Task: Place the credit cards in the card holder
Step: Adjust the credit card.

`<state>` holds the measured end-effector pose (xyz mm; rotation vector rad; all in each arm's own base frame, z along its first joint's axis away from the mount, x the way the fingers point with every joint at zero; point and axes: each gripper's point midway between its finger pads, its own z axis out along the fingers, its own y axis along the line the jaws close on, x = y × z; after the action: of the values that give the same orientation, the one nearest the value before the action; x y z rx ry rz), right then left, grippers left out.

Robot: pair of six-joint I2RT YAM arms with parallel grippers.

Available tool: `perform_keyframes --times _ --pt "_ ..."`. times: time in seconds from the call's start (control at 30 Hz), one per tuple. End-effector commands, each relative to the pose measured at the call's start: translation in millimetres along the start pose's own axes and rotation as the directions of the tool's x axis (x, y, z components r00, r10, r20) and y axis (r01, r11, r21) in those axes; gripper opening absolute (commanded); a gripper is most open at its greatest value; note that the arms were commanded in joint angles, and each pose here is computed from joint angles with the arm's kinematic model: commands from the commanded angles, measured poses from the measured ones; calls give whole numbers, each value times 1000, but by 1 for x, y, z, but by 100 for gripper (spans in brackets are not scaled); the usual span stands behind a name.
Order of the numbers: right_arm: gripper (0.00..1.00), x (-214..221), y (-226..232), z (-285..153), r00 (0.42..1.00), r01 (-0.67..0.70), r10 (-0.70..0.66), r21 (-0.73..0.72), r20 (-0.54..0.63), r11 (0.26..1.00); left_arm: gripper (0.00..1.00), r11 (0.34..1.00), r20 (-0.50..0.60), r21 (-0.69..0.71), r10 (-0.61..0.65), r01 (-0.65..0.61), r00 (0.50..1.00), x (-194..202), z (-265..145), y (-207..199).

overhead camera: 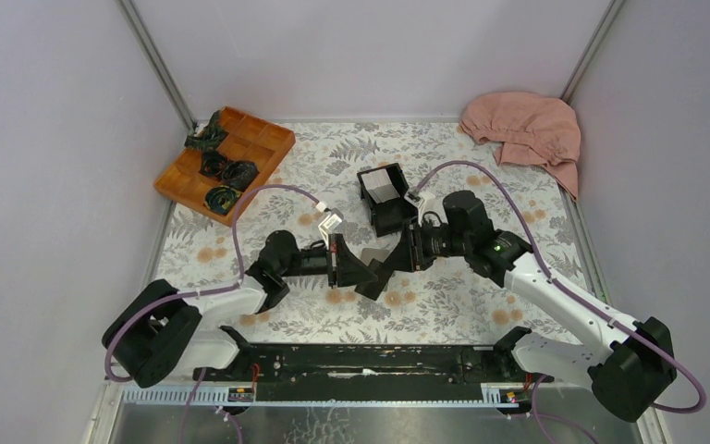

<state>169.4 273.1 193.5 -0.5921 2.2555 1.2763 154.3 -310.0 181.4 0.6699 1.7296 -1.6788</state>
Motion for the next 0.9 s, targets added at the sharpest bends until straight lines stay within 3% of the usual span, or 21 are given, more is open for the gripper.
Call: perform_keyframes --times 0.0,0.13,0.3,0.47,0.57,0.87 --pt "37 -14 -7 -3 998 15 -16 8 58 1000 0 998 44 58 28 -31 999 -9 -3 -6" --pt "50 -19 -14 -8 994 21 -26 47 103 999 0 999 88 49 16 -20 996 -19 -4 -2" --pt "56 -21 -23 -15 982 28 -46 100 182 995 0 999 200 -34 0 7 980 -40 -6 12" --pt "56 -22 -22 -16 962 24 -40 66 268 998 0 991 344 -81 -71 104 936 -61 -8 26" --pt "56 -24 -21 -13 951 15 -24 29 310 999 0 986 402 -37 -136 165 905 -66 -9 27" --pt "53 -24 -27 -1 939 -3 7 -12 344 1000 0 966 399 27 -247 259 883 -57 4 37"
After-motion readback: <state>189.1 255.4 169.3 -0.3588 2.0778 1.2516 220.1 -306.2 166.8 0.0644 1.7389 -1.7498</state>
